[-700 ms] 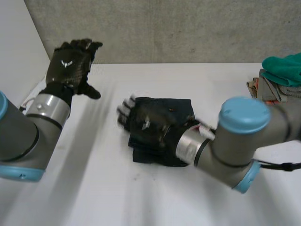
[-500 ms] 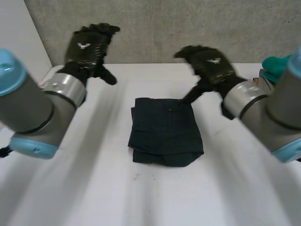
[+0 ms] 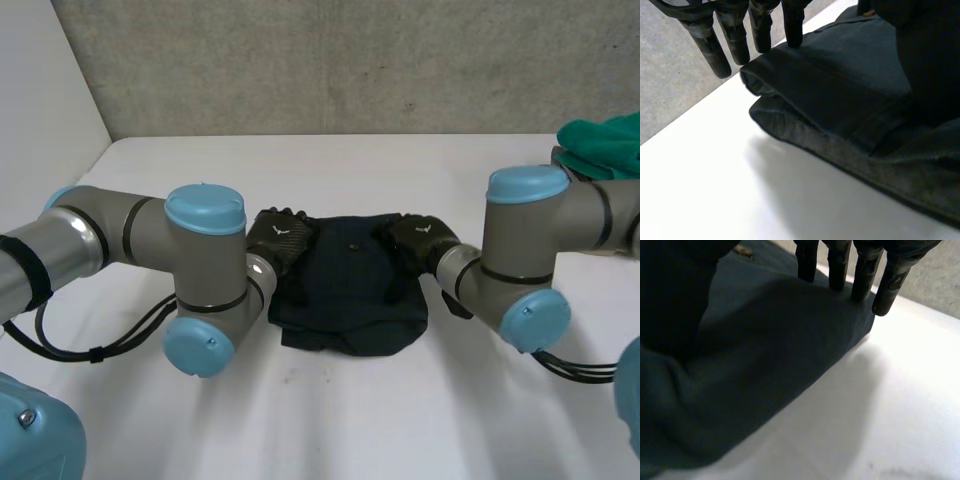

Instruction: Fold the laundry.

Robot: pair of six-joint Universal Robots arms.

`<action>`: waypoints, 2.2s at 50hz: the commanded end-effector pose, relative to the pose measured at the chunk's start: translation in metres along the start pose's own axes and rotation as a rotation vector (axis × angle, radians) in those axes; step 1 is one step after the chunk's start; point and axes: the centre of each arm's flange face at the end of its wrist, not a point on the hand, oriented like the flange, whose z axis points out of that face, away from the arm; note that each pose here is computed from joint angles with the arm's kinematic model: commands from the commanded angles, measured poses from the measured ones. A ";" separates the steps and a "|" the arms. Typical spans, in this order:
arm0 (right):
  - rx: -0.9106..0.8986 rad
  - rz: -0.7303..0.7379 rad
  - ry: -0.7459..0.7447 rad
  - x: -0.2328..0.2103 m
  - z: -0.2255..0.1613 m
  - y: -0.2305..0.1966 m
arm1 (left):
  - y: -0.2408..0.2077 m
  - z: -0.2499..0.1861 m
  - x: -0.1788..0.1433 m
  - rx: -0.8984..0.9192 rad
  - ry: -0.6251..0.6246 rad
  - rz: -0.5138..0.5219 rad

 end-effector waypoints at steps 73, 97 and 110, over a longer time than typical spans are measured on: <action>0.454 -0.436 0.190 -0.048 0.005 -0.022 | -0.105 -0.097 -0.048 0.314 0.442 -0.157; 0.989 -0.373 0.431 0.187 -0.055 -0.197 | -0.113 -0.102 -0.057 0.338 0.402 -0.147; 0.903 -0.343 0.455 0.273 -0.045 -0.153 | -0.114 -0.102 -0.058 0.332 0.363 -0.149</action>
